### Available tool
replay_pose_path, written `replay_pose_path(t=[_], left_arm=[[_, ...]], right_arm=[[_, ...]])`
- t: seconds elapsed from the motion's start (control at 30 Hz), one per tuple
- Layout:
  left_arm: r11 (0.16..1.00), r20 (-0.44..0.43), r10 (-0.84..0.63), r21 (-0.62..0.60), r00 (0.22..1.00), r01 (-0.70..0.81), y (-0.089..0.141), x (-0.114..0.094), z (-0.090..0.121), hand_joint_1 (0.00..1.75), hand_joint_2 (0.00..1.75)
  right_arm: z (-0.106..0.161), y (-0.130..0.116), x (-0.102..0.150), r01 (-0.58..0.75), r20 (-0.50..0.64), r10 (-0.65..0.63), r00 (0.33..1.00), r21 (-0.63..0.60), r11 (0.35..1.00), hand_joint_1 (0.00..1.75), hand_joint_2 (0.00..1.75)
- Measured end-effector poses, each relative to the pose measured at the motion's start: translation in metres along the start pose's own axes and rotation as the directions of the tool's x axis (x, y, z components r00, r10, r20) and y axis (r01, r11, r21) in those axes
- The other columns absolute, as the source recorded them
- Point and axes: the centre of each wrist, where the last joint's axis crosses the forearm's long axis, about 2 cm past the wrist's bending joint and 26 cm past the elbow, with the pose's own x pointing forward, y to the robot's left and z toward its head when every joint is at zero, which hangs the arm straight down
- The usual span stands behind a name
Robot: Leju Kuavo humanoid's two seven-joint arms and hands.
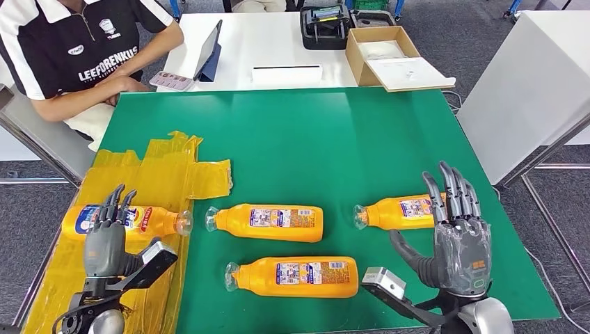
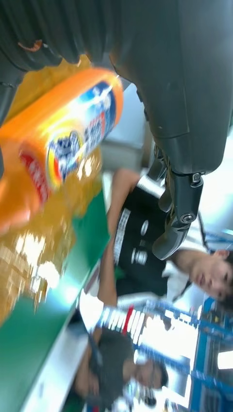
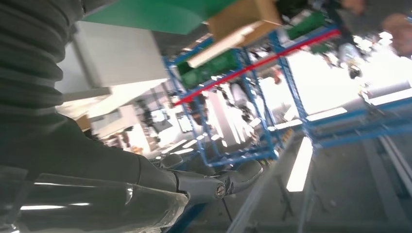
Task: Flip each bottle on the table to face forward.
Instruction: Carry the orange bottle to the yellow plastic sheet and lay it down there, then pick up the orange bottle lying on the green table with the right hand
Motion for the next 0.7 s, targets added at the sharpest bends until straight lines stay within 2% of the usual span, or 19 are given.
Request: replay_pose_path(t=[0.17, 0.33, 0.5, 0.7], left_arm=[[0.985, 0.095, 0.174, 0.006, 0.98, -0.175, 0.014, 0.022, 0.003, 0.0, 1.75], [0.968, 0.164, 0.246, 0.013, 0.955, -0.251, 0.022, 0.042, 0.002, 0.0, 1.75], [0.954, 0.197, 0.293, 0.005, 0.936, -0.299, 0.022, 0.056, 0.0, 0.0, 1.75], [0.933, 0.219, 0.354, -0.018, 0.909, -0.359, 0.021, 0.063, -0.004, 0.0, 1.75]], right_arm=[[0.001, -0.002, -0.018, -0.06, -0.06, 0.066, 0.996, 0.103, 0.993, 0.0, 1.75], [0.004, -0.005, -0.042, -0.09, -0.098, 0.109, 0.989, 0.178, 0.98, 0.0, 1.75], [0.004, -0.008, -0.059, -0.12, -0.127, 0.152, 0.98, 0.235, 0.965, 0.0, 1.75], [0.003, -0.006, -0.068, -0.131, -0.141, 0.18, 0.973, 0.303, 0.944, 0.0, 1.75]])
